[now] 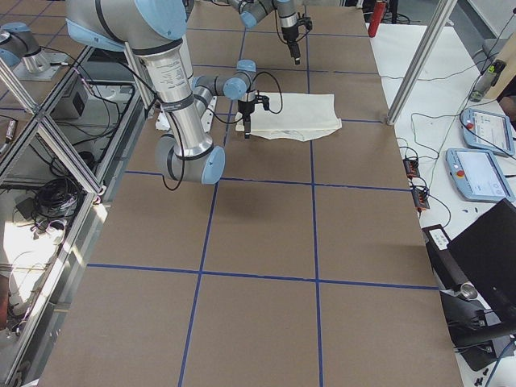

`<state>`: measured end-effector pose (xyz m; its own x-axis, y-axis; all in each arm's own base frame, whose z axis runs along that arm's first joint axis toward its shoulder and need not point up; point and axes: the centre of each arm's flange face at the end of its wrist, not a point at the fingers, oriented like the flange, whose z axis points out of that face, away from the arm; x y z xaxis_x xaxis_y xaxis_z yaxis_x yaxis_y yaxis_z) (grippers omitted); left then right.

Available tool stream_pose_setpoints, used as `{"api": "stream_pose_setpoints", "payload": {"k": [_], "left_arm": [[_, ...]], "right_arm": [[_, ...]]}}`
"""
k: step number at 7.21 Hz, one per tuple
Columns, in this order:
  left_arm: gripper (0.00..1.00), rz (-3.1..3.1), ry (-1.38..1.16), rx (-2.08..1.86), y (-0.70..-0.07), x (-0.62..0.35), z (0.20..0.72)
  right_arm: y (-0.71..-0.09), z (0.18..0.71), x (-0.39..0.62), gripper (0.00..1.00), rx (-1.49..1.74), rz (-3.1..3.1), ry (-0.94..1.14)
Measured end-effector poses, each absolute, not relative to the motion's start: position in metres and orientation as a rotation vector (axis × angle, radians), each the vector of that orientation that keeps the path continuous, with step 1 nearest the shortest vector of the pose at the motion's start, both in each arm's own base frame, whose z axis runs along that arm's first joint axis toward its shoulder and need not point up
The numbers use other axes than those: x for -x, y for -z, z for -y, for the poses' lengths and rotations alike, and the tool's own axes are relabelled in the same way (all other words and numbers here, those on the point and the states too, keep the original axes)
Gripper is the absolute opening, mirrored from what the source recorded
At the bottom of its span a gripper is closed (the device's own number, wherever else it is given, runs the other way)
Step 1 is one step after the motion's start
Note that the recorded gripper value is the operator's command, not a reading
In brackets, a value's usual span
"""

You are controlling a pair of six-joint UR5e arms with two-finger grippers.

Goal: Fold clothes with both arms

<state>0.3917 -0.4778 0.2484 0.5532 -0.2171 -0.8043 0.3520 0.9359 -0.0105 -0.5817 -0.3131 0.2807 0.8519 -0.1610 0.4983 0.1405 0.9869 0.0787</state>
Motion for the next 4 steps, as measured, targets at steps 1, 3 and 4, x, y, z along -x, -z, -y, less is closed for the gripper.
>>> {"api": "stream_pose_setpoints", "payload": {"k": [1,3,4], "left_arm": [[1.0,-0.93,0.34,-0.148,-0.248,-0.395,0.475],[1.0,-0.939,0.347,-0.125,-0.246,-0.404,0.467],[1.0,-0.942,0.352,-0.117,-0.245,-0.408,0.463]], "right_arm": [[-0.286,0.316,0.578,1.0,-0.038,0.514,0.157],[-0.302,0.325,0.559,1.0,-0.036,0.493,0.138],[-0.31,0.33,0.546,1.0,-0.039,0.486,0.134]]}}
